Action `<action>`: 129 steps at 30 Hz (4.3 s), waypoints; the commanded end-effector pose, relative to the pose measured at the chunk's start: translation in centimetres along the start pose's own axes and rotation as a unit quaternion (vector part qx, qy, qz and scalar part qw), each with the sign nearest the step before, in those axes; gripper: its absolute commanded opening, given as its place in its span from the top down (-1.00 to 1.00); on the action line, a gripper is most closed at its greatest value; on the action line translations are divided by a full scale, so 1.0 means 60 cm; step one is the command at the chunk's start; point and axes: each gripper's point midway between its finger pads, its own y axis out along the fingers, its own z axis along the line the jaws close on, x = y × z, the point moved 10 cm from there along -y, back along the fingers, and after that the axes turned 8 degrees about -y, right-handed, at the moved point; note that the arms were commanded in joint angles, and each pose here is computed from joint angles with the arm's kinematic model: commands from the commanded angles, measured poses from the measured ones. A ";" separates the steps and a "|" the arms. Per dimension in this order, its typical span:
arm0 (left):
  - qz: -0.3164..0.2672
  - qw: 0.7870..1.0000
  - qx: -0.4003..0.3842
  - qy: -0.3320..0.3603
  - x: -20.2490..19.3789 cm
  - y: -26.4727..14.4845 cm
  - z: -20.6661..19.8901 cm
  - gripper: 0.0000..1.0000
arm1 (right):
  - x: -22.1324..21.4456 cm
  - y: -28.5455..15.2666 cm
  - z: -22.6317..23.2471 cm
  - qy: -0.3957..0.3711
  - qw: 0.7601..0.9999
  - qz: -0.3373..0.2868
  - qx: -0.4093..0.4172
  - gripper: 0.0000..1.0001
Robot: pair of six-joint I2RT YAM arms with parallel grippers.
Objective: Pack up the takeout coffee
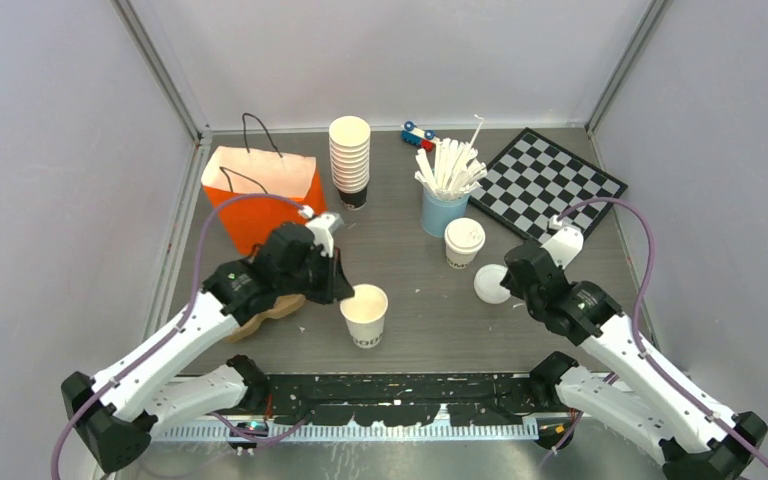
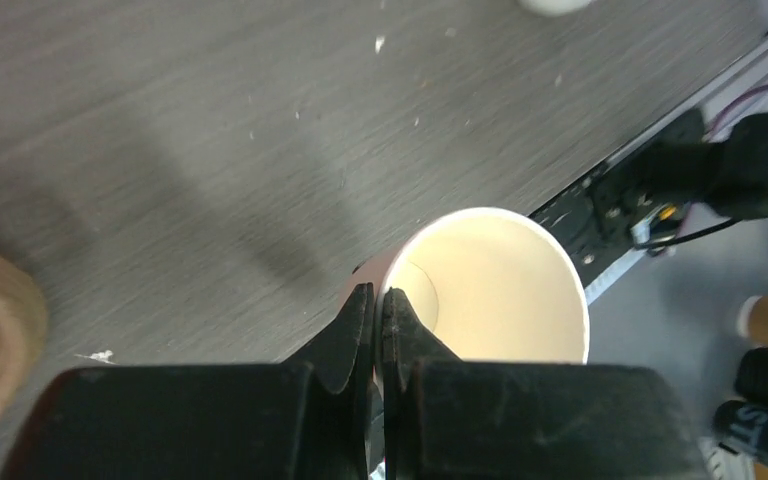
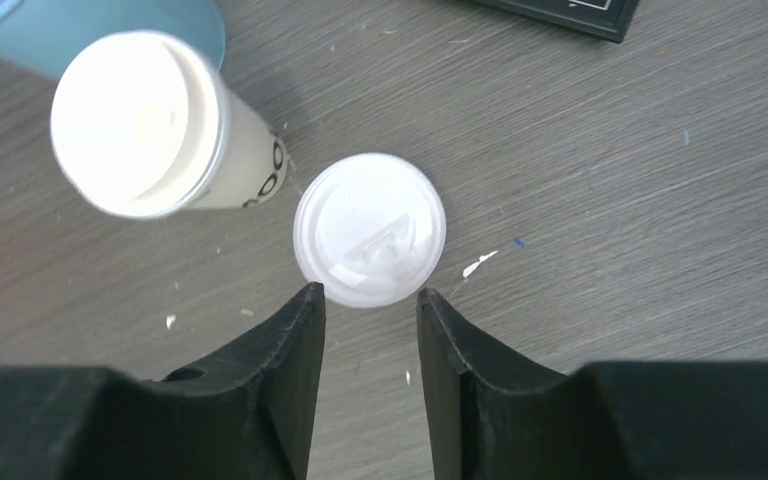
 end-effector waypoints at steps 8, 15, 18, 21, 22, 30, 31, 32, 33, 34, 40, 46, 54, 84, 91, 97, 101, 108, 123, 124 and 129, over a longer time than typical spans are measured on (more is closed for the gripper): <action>-0.075 0.995 -0.020 0.055 -0.014 0.074 -0.005 1.00 | 0.005 0.109 -0.031 0.093 0.991 0.076 -0.062 0.23; -0.078 0.992 -0.051 0.085 -0.038 0.110 0.016 1.00 | -0.020 0.137 -0.038 0.124 0.987 0.079 -0.057 0.29; -0.053 0.994 -0.043 0.080 -0.046 0.126 0.022 1.00 | -0.027 0.142 -0.039 0.127 0.987 0.078 -0.056 0.30; -0.042 0.995 -0.039 0.077 -0.051 0.136 0.026 0.99 | -0.037 0.148 -0.040 0.127 0.986 0.086 -0.058 0.33; -0.043 0.995 -0.042 0.076 -0.051 0.136 0.026 0.98 | -0.039 0.151 -0.040 0.127 0.986 0.088 -0.058 0.34; -0.042 0.995 -0.047 0.073 -0.056 0.143 0.029 0.69 | -0.041 0.164 -0.036 0.117 0.988 0.086 -0.045 0.55; -0.040 0.995 -0.047 0.072 -0.057 0.144 0.029 0.60 | -0.041 0.164 -0.036 0.116 0.988 0.087 -0.046 0.60; -0.038 0.996 -0.048 0.072 -0.057 0.143 0.029 0.53 | -0.041 0.165 -0.037 0.114 0.988 0.089 -0.047 0.65; -0.037 0.996 -0.048 0.070 -0.057 0.143 0.029 0.47 | -0.041 0.164 -0.037 0.113 0.988 0.090 -0.048 0.71; -0.035 0.996 -0.046 0.069 -0.058 0.142 0.029 0.39 | -0.041 0.164 -0.037 0.111 0.988 0.092 -0.048 0.77; -0.048 0.995 -0.048 0.070 -0.049 0.117 0.020 0.04 | -0.041 0.164 -0.036 0.109 0.989 0.093 -0.044 0.99; -0.070 0.993 -0.043 0.084 -0.034 0.078 0.010 -0.07 | -0.044 0.165 -0.035 0.116 0.987 0.100 -0.044 0.72; -0.083 0.991 -0.057 0.087 -0.022 0.043 -0.006 -0.11 | -0.047 0.169 -0.031 0.116 0.986 0.113 -0.041 0.66; -0.102 0.863 -0.221 0.442 0.031 -0.036 -0.063 -0.39 | 0.002 -0.065 -0.014 0.125 0.952 0.170 0.222 0.99; -0.088 0.768 -0.284 0.568 0.040 -0.008 -0.126 -0.22 | 0.007 -0.081 0.014 0.097 0.932 0.192 0.290 0.99; -0.027 0.711 -0.320 0.626 0.016 0.043 -0.168 -0.27 | 0.000 -0.079 0.062 0.046 0.923 0.211 0.319 0.99; -0.007 0.692 -0.349 0.631 -0.004 0.058 -0.179 -0.32 | -0.002 -0.083 0.080 0.031 0.921 0.208 0.329 0.99; 0.035 0.685 -0.353 0.636 -0.021 0.086 -0.179 -0.29 | -0.004 -0.085 0.090 0.026 0.909 0.213 0.356 0.99; 0.090 0.695 -0.344 0.626 -0.016 0.107 -0.189 0.31 | -0.009 -0.082 0.093 0.006 0.908 0.216 0.359 0.99; 0.091 0.695 -0.342 0.626 -0.017 0.108 -0.188 0.31 | -0.008 -0.082 0.094 0.006 0.908 0.215 0.359 0.99; 0.089 0.698 -0.333 0.627 -0.018 0.114 -0.184 0.32 | -0.010 -0.080 0.095 0.006 0.907 0.216 0.360 0.99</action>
